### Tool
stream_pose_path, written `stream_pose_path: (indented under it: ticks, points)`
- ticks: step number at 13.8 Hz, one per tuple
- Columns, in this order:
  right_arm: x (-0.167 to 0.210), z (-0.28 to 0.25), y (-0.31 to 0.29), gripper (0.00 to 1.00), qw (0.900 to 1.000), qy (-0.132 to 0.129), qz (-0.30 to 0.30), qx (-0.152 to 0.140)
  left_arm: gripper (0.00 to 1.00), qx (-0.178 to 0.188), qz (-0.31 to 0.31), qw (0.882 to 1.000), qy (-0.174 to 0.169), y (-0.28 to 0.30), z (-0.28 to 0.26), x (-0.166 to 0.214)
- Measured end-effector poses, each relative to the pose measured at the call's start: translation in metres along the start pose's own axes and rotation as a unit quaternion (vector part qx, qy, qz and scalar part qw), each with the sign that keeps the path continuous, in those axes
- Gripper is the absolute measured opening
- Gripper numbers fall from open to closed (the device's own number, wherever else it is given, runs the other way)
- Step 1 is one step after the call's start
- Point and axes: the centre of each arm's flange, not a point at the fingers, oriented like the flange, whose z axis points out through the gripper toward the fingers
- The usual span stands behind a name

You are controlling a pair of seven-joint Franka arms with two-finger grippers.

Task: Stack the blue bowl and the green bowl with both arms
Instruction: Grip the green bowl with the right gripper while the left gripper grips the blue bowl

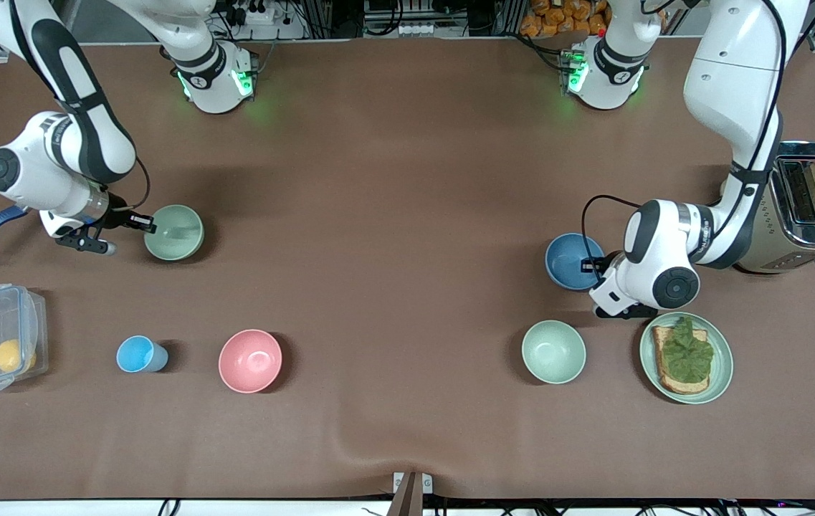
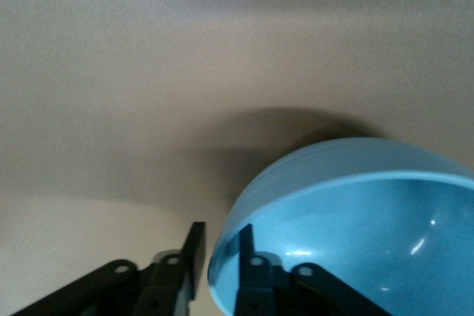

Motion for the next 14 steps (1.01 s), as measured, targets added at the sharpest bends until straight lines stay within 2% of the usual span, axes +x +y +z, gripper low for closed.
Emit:
stream_pose_path:
  ticks: [1,3,6,8,11,14]
  points:
    - [0.002,-0.011,-0.013,0.05,1.000,-0.006,0.014,0.003,0.09,-0.002,0.001,1.000,0.005,0.001,-0.007,0.000]
    - [-0.001,-0.029,-0.049,0.05,0.999,-0.005,0.040,0.001,0.06,-0.006,-0.001,1.000,0.024,0.002,-0.029,-0.003]
    - [-0.021,-0.044,-0.128,0.05,0.997,0.006,0.082,-0.005,0.06,-0.014,-0.015,0.999,0.050,0.009,-0.063,-0.012]
    - [-0.042,-0.048,-0.194,0.05,0.993,0.021,0.118,-0.006,0.06,-0.036,-0.022,0.998,0.056,0.022,-0.089,-0.027]
    - [-0.080,-0.051,-0.290,0.05,0.985,0.050,0.165,0.009,0.06,-0.079,-0.038,0.995,0.055,0.034,-0.127,-0.053]
    - [-0.103,-0.048,-0.355,0.05,0.974,0.060,0.215,0.025,0.06,-0.091,-0.059,0.993,0.051,0.068,-0.137,-0.069]
